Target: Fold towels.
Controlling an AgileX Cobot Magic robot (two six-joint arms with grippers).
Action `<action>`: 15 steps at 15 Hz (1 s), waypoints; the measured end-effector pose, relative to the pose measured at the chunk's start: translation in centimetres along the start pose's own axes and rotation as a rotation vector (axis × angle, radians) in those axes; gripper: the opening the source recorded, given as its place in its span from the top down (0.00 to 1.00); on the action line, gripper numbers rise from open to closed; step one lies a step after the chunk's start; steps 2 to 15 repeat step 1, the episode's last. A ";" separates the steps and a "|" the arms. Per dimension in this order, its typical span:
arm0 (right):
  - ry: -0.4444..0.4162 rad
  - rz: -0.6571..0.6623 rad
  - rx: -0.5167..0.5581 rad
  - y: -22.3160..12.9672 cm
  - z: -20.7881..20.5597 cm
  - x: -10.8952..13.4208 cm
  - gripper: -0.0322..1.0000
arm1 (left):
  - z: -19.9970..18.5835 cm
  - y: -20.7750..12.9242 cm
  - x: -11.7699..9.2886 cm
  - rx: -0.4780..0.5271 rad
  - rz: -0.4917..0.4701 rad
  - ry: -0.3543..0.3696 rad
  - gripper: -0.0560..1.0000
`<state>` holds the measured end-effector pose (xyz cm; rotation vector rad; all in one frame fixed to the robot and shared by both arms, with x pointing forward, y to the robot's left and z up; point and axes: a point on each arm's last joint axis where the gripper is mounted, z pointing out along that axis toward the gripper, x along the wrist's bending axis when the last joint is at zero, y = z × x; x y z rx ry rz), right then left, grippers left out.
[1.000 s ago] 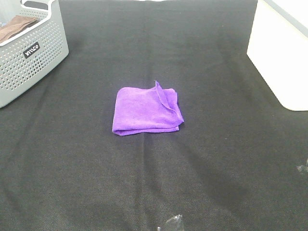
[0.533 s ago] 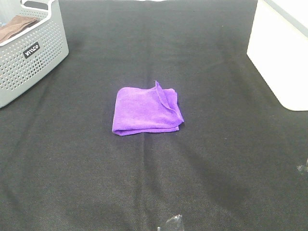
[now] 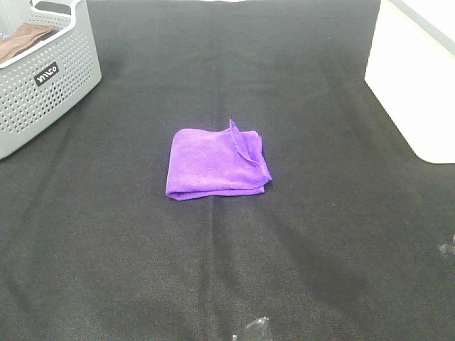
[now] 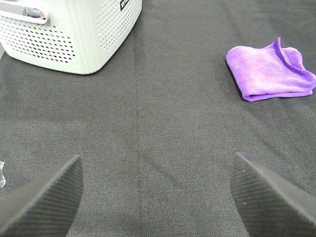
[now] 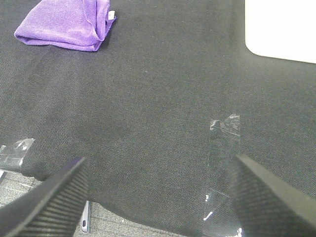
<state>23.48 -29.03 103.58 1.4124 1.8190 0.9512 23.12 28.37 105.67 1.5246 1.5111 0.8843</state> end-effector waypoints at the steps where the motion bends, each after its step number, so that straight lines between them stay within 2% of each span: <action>1: 0.000 0.000 0.000 0.0 0.0 0.0 0.24 | 0.0 0.0 0.0 0.000 0.000 0.000 0.23; 15: 0.000 0.000 0.000 0.0 0.0 0.0 0.24 | 0.0 0.0 0.0 0.000 0.000 0.000 0.23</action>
